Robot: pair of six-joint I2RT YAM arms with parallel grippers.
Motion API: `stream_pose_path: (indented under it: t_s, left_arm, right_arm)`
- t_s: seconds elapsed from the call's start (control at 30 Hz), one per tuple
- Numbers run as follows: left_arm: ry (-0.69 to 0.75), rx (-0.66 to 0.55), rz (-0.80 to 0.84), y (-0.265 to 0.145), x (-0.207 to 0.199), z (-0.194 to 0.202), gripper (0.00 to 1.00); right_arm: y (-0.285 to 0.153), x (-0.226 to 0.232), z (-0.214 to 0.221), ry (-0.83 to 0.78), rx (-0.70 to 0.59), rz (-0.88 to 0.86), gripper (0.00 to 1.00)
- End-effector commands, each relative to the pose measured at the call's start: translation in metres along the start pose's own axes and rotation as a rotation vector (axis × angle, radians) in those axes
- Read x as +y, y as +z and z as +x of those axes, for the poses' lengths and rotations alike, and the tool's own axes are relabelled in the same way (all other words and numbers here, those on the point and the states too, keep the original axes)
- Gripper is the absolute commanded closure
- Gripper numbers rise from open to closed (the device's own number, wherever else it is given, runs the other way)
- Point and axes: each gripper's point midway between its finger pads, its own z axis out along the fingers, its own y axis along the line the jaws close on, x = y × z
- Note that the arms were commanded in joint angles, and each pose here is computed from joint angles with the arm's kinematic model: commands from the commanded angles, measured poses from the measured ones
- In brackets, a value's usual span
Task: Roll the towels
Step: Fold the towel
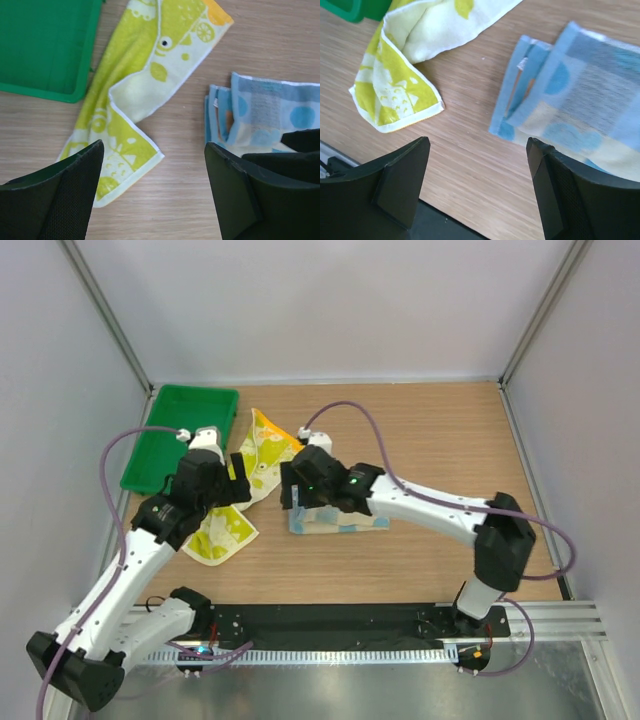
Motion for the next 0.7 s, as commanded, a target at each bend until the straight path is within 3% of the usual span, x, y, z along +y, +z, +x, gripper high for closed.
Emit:
stream_pose_path:
  t_s: [0.0,0.17,0.4,0.67]
  left_arm:
    - [-0.073,0.098,0.155,0.014,-0.042,0.009,0.19]
    - [-0.047,0.227,0.206,0.043,-0.084,0.029,0.2]
    - [-0.008,0.324,0.252,0.088,-0.139,0.054,0.21]
    - [-0.023,0.456,0.288,0.126,-0.164,0.096,0.27]
  right_arm:
    - [-0.035,-0.041,-0.033,0.097,-0.113,0.05,0.16]
    - [-0.042,-0.128,-0.021,0.235,-0.079,0.116,0.27]
    - [-0.043,-0.197,-0.004,0.234,-0.018,0.315,0.3]
    - [-0.032,-0.244,0.012,0.301,0.051,0.364,0.3]
